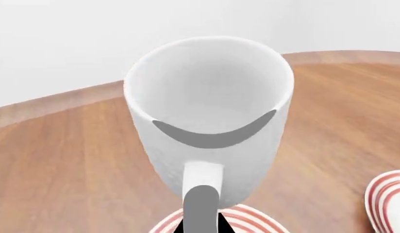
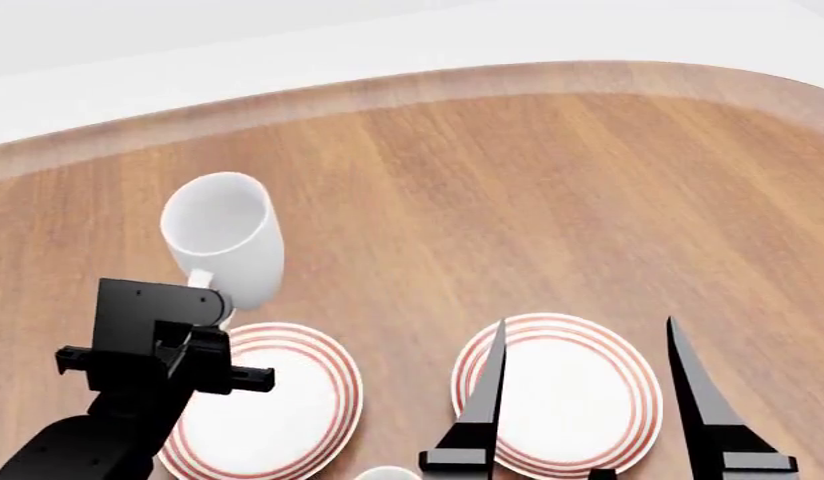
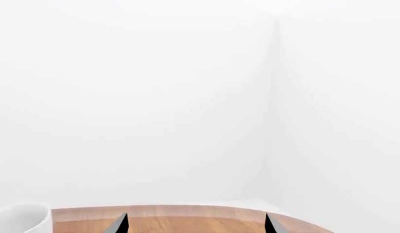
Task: Put the white mug on the left plate.
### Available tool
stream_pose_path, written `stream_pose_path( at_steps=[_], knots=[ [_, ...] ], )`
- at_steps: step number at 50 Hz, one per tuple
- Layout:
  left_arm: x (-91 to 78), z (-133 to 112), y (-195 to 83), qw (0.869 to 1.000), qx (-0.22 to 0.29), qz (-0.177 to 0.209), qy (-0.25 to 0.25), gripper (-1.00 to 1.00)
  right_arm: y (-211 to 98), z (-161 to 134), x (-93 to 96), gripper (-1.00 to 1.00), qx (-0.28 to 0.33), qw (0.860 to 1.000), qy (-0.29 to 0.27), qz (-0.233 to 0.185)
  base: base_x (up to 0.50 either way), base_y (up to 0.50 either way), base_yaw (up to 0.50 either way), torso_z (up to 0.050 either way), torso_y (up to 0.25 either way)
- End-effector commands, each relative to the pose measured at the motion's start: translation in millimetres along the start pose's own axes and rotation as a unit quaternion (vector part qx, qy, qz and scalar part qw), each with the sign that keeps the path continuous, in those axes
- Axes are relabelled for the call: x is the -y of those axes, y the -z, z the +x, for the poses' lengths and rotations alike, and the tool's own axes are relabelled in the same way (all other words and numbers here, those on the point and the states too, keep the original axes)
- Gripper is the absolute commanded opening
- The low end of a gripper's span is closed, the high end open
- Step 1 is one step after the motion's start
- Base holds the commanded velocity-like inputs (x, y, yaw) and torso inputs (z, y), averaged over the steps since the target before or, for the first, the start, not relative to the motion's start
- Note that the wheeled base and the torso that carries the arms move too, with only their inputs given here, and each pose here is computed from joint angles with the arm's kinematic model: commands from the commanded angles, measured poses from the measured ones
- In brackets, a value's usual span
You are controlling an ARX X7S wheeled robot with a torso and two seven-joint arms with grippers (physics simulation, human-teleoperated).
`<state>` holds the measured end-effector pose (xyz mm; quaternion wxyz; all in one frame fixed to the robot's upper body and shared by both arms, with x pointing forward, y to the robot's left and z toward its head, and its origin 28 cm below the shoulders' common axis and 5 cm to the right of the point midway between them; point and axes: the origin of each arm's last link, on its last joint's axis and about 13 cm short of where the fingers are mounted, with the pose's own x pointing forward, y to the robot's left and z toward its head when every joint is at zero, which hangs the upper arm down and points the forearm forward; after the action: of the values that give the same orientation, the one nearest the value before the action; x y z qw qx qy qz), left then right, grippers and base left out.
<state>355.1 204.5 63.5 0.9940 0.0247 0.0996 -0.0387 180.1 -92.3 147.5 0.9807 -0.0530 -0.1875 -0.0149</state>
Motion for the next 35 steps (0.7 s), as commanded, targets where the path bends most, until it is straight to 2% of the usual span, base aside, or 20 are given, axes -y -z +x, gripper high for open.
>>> stream_pose_path(
  at_steps=[1,35],
  knots=[
    [1.0,0.6,10.5,1.0,-0.011,0.0,-0.003,-1.0,0.2,-0.4,-0.1,1.0,-0.001,1.0,0.0,-0.001,0.0,0.0,0.0,0.0,0.0],
    [2.5,-0.4,44.7,0.999,-0.053,0.008,-0.009,-1.0,1.1,0.4,-0.1,1.0,-0.002,1.0,0.001,0.001,0.0,0.0,0.0,0.0,0.001]
  ],
)
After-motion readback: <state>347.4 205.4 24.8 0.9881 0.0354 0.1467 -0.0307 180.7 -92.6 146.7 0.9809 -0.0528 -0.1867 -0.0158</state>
